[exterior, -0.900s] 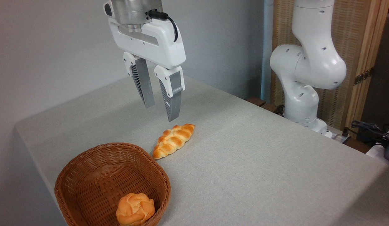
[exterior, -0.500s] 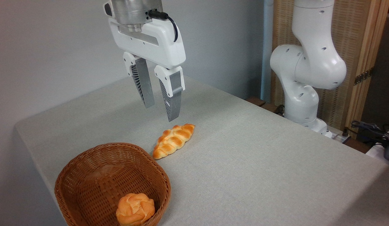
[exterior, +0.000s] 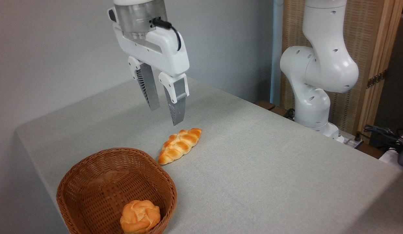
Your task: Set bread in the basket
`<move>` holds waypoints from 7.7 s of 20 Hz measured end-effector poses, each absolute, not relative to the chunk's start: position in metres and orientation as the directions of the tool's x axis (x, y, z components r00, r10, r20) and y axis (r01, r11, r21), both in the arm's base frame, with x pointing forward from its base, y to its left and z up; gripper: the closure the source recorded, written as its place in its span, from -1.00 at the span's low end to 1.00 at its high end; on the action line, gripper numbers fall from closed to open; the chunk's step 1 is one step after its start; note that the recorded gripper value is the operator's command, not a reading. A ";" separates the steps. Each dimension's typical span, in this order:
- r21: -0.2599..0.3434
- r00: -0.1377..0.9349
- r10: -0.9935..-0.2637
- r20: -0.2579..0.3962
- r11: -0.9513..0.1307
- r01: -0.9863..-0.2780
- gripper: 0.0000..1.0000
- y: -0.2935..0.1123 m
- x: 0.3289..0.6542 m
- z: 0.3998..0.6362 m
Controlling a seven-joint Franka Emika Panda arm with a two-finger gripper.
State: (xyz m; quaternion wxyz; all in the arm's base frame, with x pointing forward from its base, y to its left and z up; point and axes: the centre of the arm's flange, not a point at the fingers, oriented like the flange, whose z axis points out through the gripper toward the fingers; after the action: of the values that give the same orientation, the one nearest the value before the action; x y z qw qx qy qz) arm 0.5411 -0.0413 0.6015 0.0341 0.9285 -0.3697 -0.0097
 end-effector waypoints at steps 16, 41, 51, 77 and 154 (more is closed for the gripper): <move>0.096 0.747 -0.660 -0.078 -0.751 -0.653 -1.00 -0.160 0.466 0.451; 0.051 0.756 -0.652 -0.057 -0.758 -0.650 -0.31 -0.166 0.469 0.408; 0.045 0.753 -0.655 -0.054 -0.755 -0.654 0.30 -0.166 0.469 0.407; 0.045 0.604 -0.797 -0.007 -0.603 -0.796 0.28 -0.110 0.523 0.565; 0.008 0.780 -0.625 0.033 -0.780 -0.625 -1.00 -0.034 0.549 0.615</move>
State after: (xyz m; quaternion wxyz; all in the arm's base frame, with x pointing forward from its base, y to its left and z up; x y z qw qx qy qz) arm 0.5489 -0.0344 0.6145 0.0093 0.9434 -0.3313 0.0142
